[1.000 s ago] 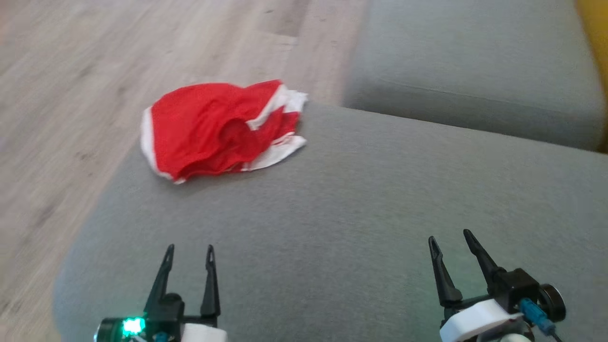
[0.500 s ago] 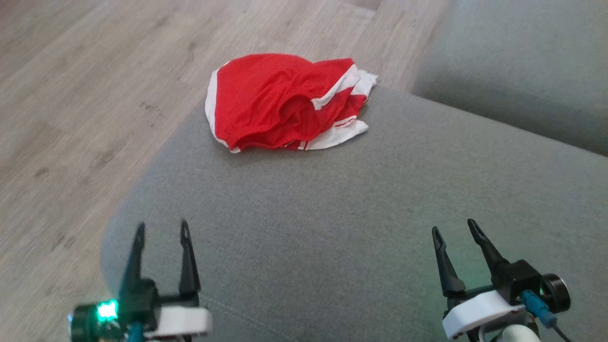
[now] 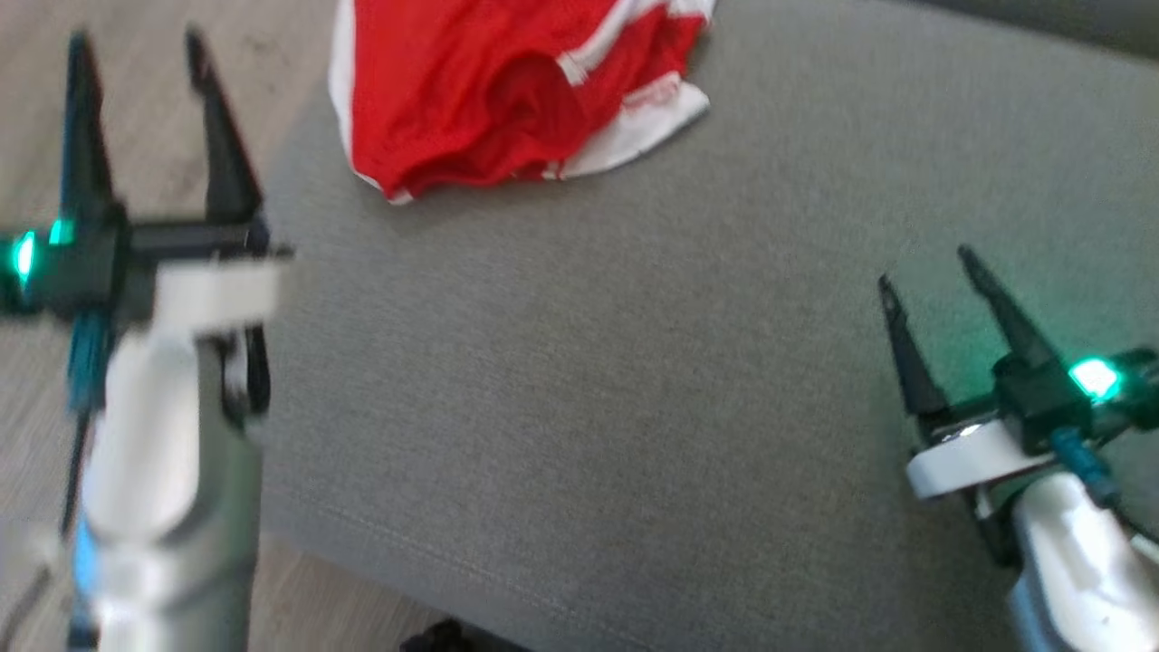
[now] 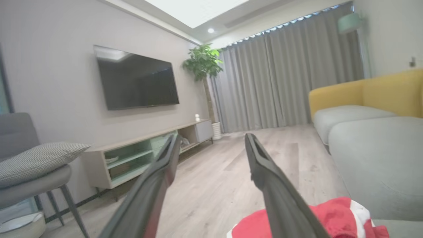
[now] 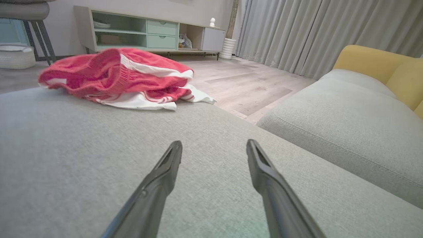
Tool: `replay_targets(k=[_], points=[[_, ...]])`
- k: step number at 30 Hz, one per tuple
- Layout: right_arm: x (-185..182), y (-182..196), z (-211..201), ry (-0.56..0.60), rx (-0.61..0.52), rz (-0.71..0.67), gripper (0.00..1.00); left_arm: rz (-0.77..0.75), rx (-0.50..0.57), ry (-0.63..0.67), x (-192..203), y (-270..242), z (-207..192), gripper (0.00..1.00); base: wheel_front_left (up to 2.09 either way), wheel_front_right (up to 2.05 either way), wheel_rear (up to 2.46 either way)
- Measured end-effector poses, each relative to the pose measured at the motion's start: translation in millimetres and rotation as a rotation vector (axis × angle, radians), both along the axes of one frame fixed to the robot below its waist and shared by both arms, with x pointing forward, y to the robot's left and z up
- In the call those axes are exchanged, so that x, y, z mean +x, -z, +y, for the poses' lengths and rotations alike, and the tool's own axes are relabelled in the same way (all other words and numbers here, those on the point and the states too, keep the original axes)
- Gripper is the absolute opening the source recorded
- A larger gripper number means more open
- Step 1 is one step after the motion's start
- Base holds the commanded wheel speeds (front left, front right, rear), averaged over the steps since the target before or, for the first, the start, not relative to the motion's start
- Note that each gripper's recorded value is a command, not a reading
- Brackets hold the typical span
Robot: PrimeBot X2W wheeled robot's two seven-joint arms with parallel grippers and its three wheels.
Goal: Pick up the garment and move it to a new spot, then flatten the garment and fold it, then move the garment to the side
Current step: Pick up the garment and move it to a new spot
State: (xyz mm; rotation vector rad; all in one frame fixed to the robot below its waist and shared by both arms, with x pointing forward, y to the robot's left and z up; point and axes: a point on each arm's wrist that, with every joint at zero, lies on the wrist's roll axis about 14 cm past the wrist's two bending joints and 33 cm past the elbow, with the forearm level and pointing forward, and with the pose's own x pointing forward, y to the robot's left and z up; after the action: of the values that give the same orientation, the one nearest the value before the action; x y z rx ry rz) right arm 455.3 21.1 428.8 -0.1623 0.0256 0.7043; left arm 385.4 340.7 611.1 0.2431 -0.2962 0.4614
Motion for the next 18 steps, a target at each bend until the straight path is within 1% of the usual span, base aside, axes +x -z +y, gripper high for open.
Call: replay_targets(k=[2, 6, 9, 12, 15, 18], points=[[11, 12, -7, -0.001, -0.020, 0.001, 1.00, 0.053, 0.015, 0.068, 37, 9, -7, 1.00, 0.00, 0.00, 0.00], [31, 31, -20, -0.001, -0.057, -0.006, 1.00, 0.147, 0.010, 0.197, 103, 31, -23, 1.00, 0.00, 0.00, 0.00], [46, 40, -33, 0.017, -0.068, -0.021, 1.00, 0.265, -0.013, 0.269, 139, 68, -35, 1.00, 0.00, 0.00, 0.00], [56, 43, -42, 0.036, -0.060, -0.040, 1.00, 0.437, -0.058, 0.328, 153, 129, -52, 1.00, 0.00, 0.00, 0.00], [62, 45, -51, 0.051, -0.060, -0.055, 1.00, 0.588, -0.118, 0.351, 150, 185, -64, 1.00, 0.00, 0.00, 0.00], [66, 47, -59, 0.062, -0.061, -0.070, 1.00, 0.664, -0.136, 0.356, 150, 213, -68, 1.00, 0.00, 0.00, 0.00]])
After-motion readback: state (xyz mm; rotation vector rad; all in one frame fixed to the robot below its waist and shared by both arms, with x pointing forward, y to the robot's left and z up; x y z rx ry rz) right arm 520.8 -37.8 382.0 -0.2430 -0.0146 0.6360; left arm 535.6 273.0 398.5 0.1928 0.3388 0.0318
